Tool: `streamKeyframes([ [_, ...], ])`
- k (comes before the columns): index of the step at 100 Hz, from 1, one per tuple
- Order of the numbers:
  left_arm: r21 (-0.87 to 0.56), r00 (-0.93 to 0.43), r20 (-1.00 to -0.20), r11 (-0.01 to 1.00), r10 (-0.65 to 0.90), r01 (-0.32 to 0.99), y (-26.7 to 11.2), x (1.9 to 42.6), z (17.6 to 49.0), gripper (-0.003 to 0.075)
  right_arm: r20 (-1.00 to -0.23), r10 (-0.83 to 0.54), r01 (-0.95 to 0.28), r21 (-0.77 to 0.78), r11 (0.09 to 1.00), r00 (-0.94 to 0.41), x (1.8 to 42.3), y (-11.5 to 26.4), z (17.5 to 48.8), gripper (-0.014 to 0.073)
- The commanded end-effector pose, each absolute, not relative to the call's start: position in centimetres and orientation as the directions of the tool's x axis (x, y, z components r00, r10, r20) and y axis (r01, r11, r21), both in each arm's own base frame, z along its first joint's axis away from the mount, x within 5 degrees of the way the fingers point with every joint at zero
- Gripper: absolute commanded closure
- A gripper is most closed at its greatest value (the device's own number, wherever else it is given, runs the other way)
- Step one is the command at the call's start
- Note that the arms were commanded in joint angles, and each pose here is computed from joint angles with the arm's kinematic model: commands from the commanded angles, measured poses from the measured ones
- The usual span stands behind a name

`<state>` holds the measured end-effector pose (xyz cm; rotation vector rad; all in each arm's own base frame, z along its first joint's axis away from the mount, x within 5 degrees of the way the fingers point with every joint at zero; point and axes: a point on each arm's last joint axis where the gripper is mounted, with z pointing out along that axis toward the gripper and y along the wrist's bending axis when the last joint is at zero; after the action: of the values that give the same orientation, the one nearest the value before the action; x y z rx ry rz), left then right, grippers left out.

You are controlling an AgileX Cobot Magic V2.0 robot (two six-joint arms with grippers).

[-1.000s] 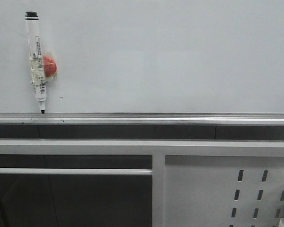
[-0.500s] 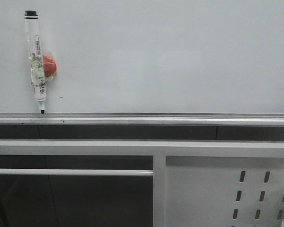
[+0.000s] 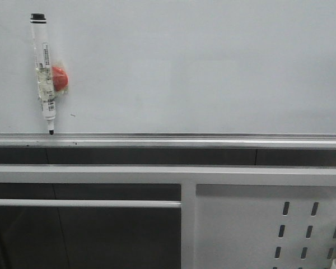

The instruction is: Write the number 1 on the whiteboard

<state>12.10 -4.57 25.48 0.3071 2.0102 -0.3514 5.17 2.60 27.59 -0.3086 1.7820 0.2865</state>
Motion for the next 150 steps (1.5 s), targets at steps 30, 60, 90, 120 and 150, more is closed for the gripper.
streamKeyframes([
  [30,-0.054,-0.206,-0.978,0.918,0.031,0.393,-7.7,14.9,26.9,0.0403,-0.985,-0.104,-0.321,-0.055,0.945,-0.136,5.6,2.2,28.9,0.0305],
  [60,0.003,-0.179,-0.98,0.913,0.083,0.408,-10.3,16.0,24.8,0.0403,-0.983,-0.103,-0.314,-0.052,0.948,-0.149,5.9,2.2,27.9,0.0305],
  [90,-0.128,-0.247,-0.968,0.928,-0.041,0.349,-11.6,17.9,23.4,0.0403,-0.983,-0.103,-0.313,-0.051,0.948,-0.152,5.9,2.2,27.7,0.0305],
  [120,-0.166,-0.241,-0.967,0.917,-0.08,0.363,-12.5,18.7,22.8,0.0403,-0.983,-0.103,-0.313,-0.051,0.948,-0.152,5.9,2.2,27.7,0.0305],
  [150,-0.169,-0.255,-0.964,0.92,-0.08,0.353,-13.7,20.2,22.7,0.0404,-0.983,-0.103,-0.313,-0.051,0.948,-0.152,5.9,2.2,27.7,0.0305],
])
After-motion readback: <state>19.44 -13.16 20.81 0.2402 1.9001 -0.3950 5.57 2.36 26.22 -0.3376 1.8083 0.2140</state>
